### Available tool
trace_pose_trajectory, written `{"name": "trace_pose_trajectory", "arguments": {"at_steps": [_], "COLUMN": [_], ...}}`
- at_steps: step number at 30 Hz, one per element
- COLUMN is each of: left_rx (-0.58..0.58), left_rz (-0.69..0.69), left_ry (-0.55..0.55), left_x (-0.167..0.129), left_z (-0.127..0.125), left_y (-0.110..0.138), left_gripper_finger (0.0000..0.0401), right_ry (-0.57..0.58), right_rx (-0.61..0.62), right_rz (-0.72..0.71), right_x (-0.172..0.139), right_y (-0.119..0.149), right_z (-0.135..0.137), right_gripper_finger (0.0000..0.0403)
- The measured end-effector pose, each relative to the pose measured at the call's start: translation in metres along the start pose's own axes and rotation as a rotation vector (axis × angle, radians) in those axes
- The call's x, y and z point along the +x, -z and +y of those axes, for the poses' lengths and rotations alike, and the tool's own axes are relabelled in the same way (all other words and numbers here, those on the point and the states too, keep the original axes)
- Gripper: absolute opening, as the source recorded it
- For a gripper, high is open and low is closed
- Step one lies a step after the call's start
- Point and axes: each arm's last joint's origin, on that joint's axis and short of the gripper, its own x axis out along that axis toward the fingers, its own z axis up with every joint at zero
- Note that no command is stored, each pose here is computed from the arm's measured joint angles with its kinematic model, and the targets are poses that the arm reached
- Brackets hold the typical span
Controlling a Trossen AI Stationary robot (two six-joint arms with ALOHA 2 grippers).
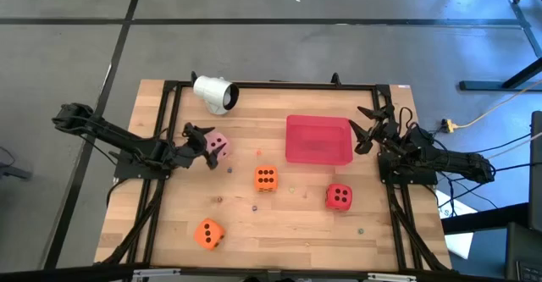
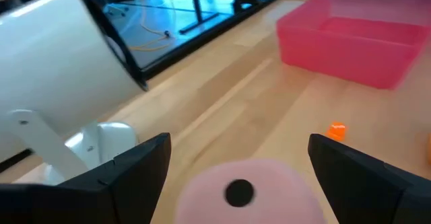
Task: Pick & Place Dice
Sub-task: Put the big pink dice into the red bin
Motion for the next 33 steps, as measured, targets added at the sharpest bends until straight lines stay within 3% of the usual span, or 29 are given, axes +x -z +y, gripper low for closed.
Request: {"name": "trace_pose_trajectory", "arguments": {"at_steps": [14,23,26,30,33], "left_rx": [0.036,-0.004,0.047,0.202,0.171], "left_rz": [0.005,-0.009,-0.006,-0.015,-0.012], "left_ry": [0.001,0.045,0.064,0.053,0.087], "left_x": [0.0,-0.0001,-0.0002,-0.0002,-0.0002], "left_z": [0.0001,-0.002,-0.0026,-0.0024,-0.0034], "left_y": [0.0008,-0.0024,-0.0023,-0.0027,-0.0028], "left_gripper_finger": [0.0348,0.0348,0.0348,0.0348,0.0348], "right_ry": [0.003,0.002,0.003,0.003,0.003], "right_rx": [0.005,0.005,0.005,0.005,0.005], "right_rz": [0.001,0.001,0.001,0.001,0.001], "right_x": [0.0,0.0,0.0,0.0,0.0], "right_y": [0.0,0.0001,0.0001,0.0,0.0001], "right_z": [-0.0001,-0.0001,-0.0001,-0.0001,-0.0001], "right_gripper_finger": [0.0268,0.0268,0.0268,0.0268,0.0268]}}
